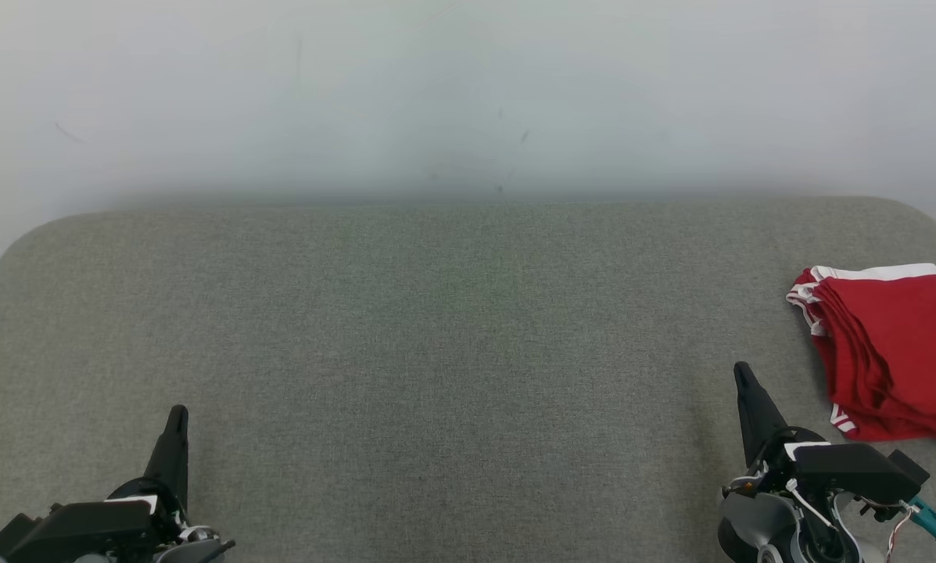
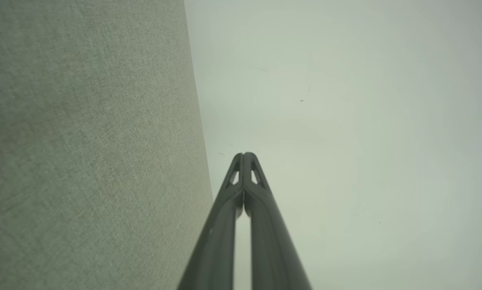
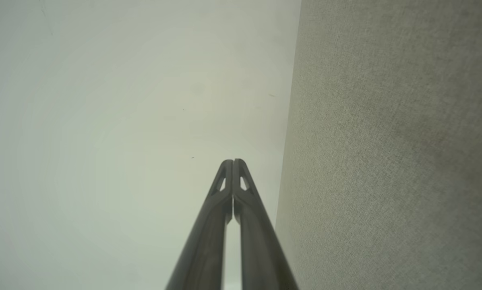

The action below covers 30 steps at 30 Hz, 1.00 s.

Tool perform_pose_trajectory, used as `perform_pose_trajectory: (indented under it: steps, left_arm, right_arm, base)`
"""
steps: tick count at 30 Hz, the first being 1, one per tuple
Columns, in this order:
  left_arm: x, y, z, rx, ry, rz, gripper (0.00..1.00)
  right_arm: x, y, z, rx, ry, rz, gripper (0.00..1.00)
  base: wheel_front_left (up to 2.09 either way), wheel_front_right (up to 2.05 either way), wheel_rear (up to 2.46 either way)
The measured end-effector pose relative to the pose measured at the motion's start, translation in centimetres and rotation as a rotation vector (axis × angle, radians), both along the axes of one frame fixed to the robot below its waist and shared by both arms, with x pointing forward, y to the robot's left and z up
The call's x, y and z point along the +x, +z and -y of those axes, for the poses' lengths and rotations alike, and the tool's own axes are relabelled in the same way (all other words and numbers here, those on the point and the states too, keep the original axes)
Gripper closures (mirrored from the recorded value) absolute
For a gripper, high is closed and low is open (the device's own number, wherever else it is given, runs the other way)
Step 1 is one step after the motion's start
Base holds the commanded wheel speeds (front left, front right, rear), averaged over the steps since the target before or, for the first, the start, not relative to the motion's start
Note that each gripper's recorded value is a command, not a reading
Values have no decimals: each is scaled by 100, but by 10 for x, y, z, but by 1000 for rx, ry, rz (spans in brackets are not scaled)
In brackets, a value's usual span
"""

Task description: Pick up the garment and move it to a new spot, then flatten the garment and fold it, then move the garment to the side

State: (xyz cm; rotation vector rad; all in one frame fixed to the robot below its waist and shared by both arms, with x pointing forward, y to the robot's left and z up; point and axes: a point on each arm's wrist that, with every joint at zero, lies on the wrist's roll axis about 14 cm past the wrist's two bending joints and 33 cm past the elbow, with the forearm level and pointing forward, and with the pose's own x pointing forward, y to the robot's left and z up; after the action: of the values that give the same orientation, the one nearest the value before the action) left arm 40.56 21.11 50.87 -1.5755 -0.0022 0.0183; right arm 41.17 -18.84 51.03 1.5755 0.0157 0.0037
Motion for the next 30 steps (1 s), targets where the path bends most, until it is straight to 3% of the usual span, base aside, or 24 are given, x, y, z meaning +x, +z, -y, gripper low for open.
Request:
perform_pose_trajectory:
  steps: [30]
  left_arm:
    - [0, 0, 0, 0, 0, 0, 100]
  right_arm:
    - [0, 0, 0, 0, 0, 1, 100]
  base:
    - [0, 0, 0]
